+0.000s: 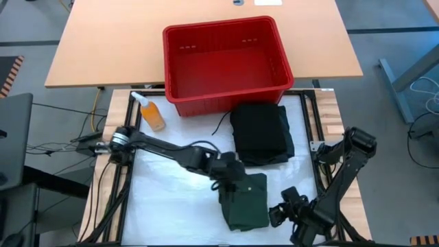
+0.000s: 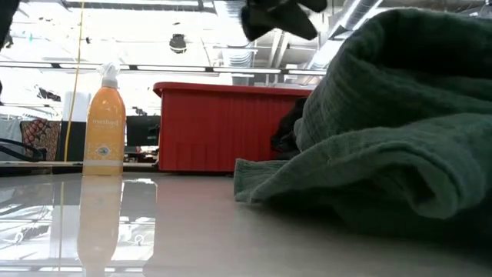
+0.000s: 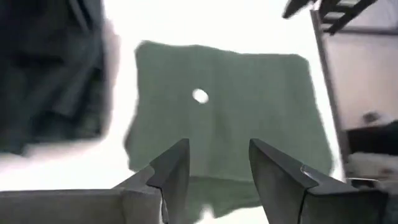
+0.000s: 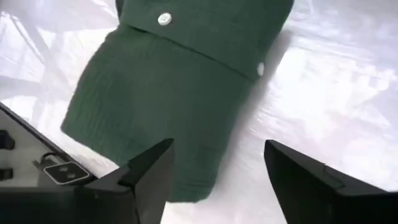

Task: Fold Laundry from Bin
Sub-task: Stack the green polo shirt on top of the black shirt

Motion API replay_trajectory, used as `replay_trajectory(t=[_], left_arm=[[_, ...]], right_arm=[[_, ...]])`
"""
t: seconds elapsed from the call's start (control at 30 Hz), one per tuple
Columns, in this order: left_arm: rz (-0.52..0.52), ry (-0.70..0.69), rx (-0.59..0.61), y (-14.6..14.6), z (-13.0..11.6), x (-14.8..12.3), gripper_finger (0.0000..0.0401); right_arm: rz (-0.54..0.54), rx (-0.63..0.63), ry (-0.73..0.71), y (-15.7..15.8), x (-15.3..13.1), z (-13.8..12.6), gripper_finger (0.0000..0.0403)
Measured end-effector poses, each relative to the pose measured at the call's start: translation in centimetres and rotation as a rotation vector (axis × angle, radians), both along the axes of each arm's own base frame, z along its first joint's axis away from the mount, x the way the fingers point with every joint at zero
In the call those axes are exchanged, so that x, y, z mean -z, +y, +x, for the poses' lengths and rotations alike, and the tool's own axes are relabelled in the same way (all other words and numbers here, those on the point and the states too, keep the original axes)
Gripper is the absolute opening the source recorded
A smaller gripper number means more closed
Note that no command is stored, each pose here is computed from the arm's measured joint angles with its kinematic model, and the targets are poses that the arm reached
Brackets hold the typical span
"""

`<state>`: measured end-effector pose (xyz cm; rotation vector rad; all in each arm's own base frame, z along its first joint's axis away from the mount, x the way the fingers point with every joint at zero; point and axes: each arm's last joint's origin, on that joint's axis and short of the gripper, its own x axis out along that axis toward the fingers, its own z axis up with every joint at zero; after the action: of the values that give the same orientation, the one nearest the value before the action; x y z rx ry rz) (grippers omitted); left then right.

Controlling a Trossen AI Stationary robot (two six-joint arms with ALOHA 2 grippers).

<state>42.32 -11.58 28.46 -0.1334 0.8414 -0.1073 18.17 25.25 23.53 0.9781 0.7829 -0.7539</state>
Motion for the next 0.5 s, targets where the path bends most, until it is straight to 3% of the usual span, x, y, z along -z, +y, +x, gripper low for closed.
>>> replay_trajectory(t=[0.1,0.3,0.4,0.5], left_arm=[[-0.143,-0.081,-0.086,-0.4,-1.8,1.1,0.0155],[-0.721,-0.31,-0.335,0.2,-5.6,6.0,0.0166],[-0.938,-0.348,-0.397,0.4,-7.2,8.5,0.0186],[-1.022,-0.326,-0.45,-0.1,-8.6,10.1,0.0213]], right_arm=[[-0.005,-0.004,-0.029,-0.3,-0.5,-0.5,0.0286],[0.038,0.013,-0.079,-1.3,2.3,-0.9,0.0296],[0.09,0.025,-0.14,-1.7,3.8,-0.8,0.0296],[0.117,0.021,-0.17,-2.1,4.8,-1.0,0.0296]])
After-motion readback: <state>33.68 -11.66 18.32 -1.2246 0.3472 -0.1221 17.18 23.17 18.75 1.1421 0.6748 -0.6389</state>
